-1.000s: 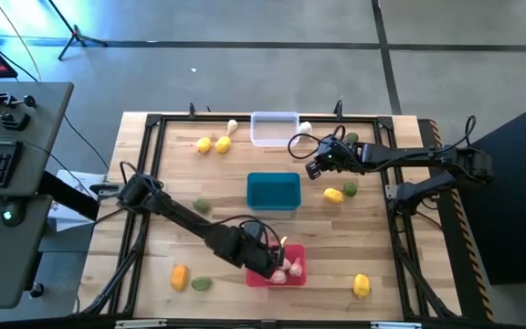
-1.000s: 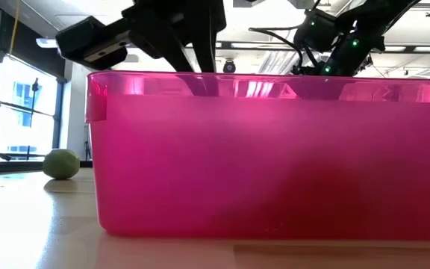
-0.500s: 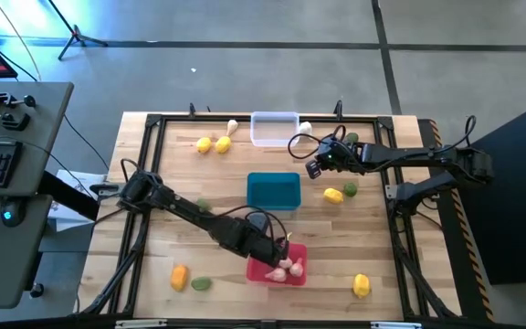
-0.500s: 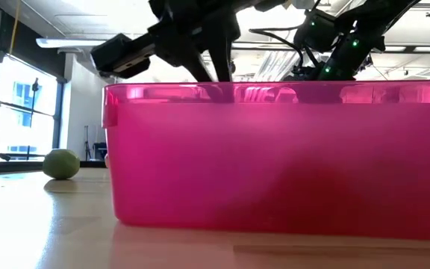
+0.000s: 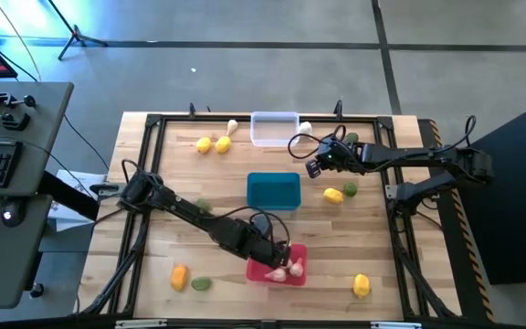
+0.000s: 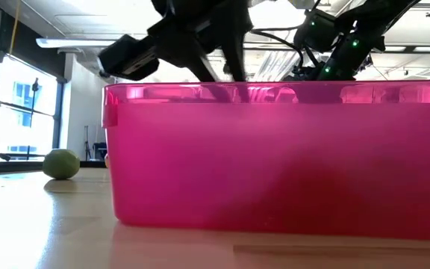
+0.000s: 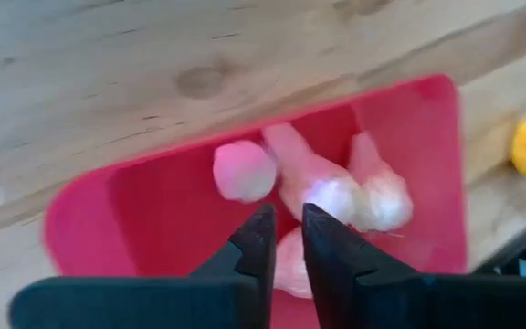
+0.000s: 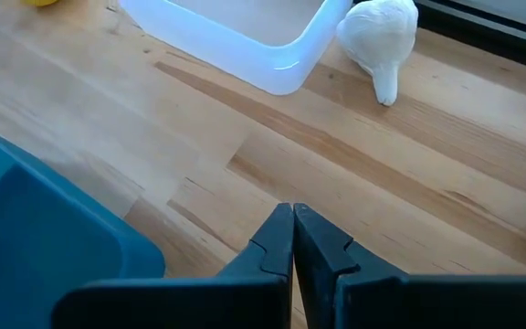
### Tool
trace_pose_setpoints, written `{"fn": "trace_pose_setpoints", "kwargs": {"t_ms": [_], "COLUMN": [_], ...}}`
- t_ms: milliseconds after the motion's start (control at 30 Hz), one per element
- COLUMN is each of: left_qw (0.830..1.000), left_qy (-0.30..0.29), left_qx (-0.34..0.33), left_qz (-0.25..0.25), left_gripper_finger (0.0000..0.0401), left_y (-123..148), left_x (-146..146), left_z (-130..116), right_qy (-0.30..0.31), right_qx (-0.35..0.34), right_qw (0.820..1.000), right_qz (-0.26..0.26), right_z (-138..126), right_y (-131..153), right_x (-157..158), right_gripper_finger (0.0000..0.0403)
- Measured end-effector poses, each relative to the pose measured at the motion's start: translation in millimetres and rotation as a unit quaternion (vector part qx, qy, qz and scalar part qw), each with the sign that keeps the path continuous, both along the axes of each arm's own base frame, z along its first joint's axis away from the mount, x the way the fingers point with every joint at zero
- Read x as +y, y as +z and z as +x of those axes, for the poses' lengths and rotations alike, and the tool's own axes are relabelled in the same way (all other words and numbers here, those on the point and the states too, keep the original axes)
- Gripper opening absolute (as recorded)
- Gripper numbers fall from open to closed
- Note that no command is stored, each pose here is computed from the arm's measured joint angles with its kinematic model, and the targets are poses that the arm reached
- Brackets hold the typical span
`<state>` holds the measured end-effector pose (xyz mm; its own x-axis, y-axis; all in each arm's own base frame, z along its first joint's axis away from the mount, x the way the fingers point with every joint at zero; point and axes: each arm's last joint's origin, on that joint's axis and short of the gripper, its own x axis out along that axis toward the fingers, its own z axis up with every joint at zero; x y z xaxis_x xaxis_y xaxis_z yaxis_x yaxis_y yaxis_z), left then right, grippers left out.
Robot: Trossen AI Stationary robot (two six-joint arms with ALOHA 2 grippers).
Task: Sort produce into baskets
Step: Put the garlic into the pink bin, then adjust the pink bin
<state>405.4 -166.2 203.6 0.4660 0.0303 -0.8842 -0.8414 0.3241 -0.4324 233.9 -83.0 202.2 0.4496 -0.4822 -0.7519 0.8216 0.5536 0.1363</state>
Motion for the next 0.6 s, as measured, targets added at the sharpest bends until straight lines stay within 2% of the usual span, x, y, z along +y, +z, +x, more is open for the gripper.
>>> {"fn": "trace_pose_setpoints", "kwargs": {"t_ms": [133,267,433,533,600], "left_qw": [0.999,0.995,0.98,0.97,0.963], "left_qy": [-0.032,-0.092,-0.163,-0.192,-0.214], "left_qx": [-0.007,-0.013,-0.032,0.021,0.054], "left_qz": [0.015,0.047,0.108,0.149,0.156], "left_gripper_finger": [0.0073,0.0076,0.0041,0.0009,0.0005], "left_y": [1,13,49,52,46], "left_x": [1,8,32,52,62], "left_z": [2,0,-8,-15,-16], "right_qy": [0.0,0.014,0.038,0.053,0.057], "right_qx": [0.0,0.008,0.017,0.016,0.013], "right_qw": [1.0,1.0,0.999,0.998,0.998], "right_qz": [0.0,-0.007,-0.022,-0.032,-0.032], "right_z": [0,0,1,3,4], "right_y": [0,0,1,2,2], "right_x": [0,1,1,3,5], "right_gripper_finger": [0.0,0.0,0.0,0.0,0.0]}}
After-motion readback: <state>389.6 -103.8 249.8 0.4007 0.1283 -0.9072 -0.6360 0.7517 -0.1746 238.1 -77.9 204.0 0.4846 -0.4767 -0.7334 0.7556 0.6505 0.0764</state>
